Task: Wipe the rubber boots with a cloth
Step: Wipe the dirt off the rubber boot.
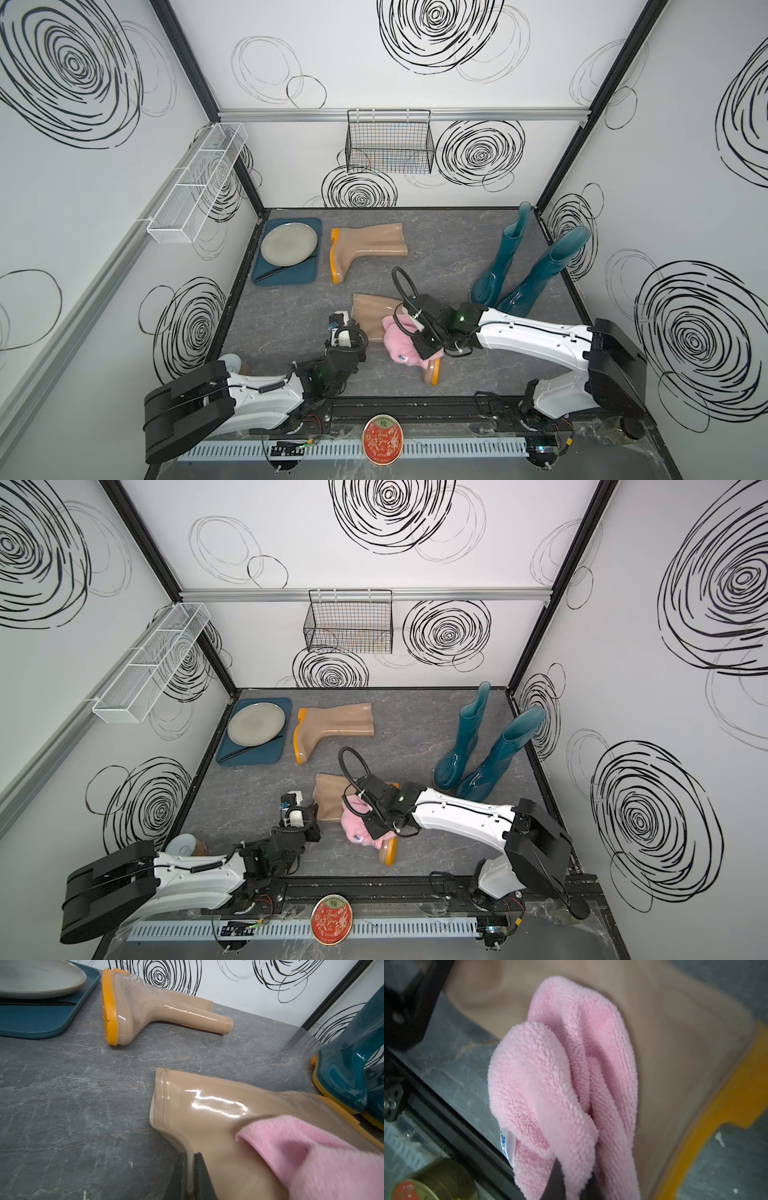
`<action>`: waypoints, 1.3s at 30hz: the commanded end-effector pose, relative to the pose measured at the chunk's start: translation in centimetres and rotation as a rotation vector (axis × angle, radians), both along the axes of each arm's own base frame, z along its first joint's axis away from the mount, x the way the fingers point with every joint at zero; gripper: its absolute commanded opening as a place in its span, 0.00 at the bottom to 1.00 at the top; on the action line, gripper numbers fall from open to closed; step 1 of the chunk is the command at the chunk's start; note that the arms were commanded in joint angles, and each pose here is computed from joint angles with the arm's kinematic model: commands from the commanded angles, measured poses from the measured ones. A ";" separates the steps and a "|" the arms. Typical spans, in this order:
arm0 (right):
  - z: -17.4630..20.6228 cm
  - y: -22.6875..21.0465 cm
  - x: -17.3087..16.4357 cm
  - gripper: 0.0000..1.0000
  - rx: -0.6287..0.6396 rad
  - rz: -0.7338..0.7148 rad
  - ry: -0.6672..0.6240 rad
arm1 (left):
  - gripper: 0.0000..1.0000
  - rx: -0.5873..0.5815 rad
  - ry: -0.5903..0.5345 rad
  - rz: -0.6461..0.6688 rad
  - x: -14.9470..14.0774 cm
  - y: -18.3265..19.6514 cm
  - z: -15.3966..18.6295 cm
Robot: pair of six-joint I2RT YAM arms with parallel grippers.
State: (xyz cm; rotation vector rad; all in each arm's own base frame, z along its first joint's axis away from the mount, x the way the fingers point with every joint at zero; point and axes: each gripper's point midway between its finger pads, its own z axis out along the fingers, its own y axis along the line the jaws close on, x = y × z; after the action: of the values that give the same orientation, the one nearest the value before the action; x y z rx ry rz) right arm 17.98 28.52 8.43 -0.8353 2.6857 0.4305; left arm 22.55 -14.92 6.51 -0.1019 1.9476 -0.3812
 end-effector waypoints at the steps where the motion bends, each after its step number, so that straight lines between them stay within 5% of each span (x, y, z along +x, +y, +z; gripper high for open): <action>1: 0.8 -0.7 5.1 0.00 0.041 -0.082 -0.029 | 0.00 -0.025 -0.027 0.005 0.2 0.0 0.6; 8: -0.7 6.0 9.4 0.00 0.131 -0.023 0.007 | 0.00 -0.033 -0.027 -0.001 0.0 -0.2 0.6; 16: -0.1 18.2 9.3 0.00 0.231 0.112 0.008 | 0.00 -0.032 -0.032 -0.002 0.0 -0.6 1.0; 22: 1.4 11.0 8.2 0.00 0.238 -0.037 -0.044 | 0.00 -0.042 -0.040 0.004 -0.2 -0.3 1.1; 27: 0.5 0.8 6.8 0.00 0.085 -0.186 -0.023 | 0.00 -0.033 -0.048 -0.003 0.0 -0.3 1.5; 39: 1.6 -0.8 -8.0 0.00 0.013 0.093 0.068 | 0.00 -0.047 -0.082 -0.010 1.0 -1.1 3.9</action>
State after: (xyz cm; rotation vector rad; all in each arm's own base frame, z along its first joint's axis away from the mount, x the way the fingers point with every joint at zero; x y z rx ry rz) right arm 12.33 29.37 10.52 -0.9275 2.6339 0.5607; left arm 22.72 -15.24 7.92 -0.0827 1.9184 -0.3947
